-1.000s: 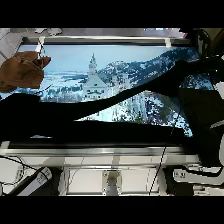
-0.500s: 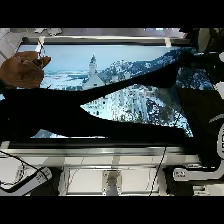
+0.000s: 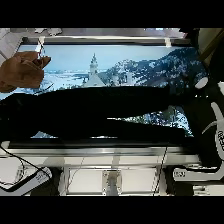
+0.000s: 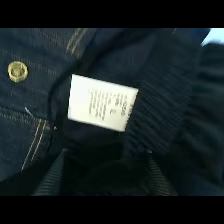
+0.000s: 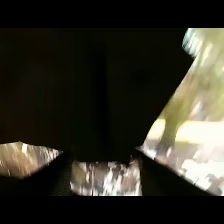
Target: Fold the clothes and pants, and hang the long-sleeved shirts on hangers.
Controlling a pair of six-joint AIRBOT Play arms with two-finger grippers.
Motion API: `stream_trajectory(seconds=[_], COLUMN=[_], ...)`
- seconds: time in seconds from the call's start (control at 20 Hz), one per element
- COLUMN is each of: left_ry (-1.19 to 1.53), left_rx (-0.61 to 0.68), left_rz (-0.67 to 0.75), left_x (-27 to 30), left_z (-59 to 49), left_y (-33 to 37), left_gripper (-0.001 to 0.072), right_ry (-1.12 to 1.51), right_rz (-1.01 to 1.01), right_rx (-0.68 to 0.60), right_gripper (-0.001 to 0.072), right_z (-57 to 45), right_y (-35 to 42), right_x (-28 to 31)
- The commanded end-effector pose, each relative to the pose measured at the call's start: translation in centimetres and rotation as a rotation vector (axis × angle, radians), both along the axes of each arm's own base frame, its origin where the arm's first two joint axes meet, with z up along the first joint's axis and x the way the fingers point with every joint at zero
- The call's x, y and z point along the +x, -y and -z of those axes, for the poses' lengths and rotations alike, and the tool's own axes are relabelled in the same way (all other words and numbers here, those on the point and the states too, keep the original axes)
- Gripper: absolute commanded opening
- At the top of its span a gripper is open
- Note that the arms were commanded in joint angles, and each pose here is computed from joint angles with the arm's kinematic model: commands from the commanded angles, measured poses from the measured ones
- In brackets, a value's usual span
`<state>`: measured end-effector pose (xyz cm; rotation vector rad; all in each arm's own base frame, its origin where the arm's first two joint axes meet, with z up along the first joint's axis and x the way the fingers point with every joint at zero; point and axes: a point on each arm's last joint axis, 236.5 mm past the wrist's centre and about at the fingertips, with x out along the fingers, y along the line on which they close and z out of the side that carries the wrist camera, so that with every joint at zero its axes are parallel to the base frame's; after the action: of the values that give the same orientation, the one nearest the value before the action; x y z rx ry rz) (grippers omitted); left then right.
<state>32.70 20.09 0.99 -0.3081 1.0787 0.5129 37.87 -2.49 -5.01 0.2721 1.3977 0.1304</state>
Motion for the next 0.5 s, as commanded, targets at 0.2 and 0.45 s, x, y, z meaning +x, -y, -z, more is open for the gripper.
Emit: stream_trajectory(seconds=[0.2, 0.45], left_ry=[0.189, 0.179], left_rx=[0.126, 0.089], left_rz=[0.004, -0.027], left_x=[3.7, 6.2], left_z=[-8.0, -6.5], left_y=[-2.4, -4.4], left_gripper=[0.0597, 0.0593], right_ry=[0.156, 0.404], right_rz=[-0.017, 0.026], right_rx=[-0.056, -0.102], right_gripper=[0.0458, 0.0457], right_z=[-7.8, -16.3], right_y=[1.0, 2.2], right_x=[3.1, 8.2])
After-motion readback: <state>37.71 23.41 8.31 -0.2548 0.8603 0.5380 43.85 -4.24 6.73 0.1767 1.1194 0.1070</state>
